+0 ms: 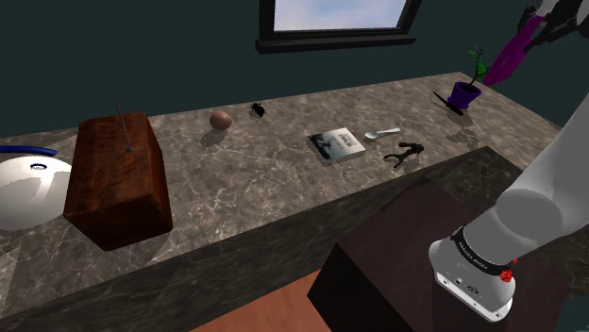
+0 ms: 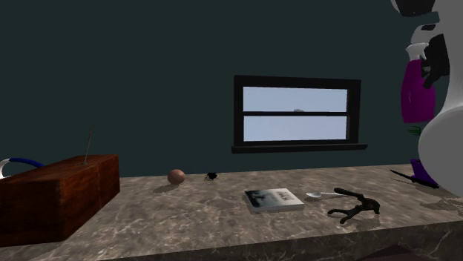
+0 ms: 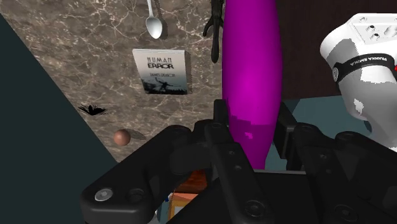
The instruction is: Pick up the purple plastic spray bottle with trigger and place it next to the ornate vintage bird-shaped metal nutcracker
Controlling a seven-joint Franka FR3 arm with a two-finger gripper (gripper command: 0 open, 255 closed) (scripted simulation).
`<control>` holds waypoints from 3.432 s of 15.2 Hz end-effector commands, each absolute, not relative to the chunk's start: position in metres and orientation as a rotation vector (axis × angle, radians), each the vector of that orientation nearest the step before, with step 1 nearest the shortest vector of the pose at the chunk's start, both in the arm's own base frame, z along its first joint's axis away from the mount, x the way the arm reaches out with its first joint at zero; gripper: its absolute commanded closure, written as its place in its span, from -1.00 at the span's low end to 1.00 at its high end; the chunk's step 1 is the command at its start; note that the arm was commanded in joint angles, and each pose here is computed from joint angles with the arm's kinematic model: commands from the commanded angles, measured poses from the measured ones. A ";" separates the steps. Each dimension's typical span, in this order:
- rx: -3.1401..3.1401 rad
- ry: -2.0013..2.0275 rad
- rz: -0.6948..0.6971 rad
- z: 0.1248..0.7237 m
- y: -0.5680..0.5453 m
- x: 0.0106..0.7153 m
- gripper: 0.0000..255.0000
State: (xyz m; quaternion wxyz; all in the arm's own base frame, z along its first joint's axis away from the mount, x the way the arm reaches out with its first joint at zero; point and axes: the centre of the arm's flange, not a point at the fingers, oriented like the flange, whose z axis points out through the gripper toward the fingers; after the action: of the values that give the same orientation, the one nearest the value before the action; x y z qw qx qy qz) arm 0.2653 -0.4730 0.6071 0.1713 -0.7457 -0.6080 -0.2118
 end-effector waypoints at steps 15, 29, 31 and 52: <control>-2.116 -1.728 -0.602 0.523 -0.476 0.264 1.00; -2.116 -1.728 -0.602 0.449 -0.476 0.264 1.00; -2.116 -1.728 -0.602 0.439 -0.476 0.264 1.00; -2.116 -1.728 -0.602 0.328 -0.476 0.264 1.00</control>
State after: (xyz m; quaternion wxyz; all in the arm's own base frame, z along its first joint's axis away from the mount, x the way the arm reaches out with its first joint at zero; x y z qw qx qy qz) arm 0.2633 -0.4764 0.3329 0.1715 -0.7452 -0.6085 -0.2120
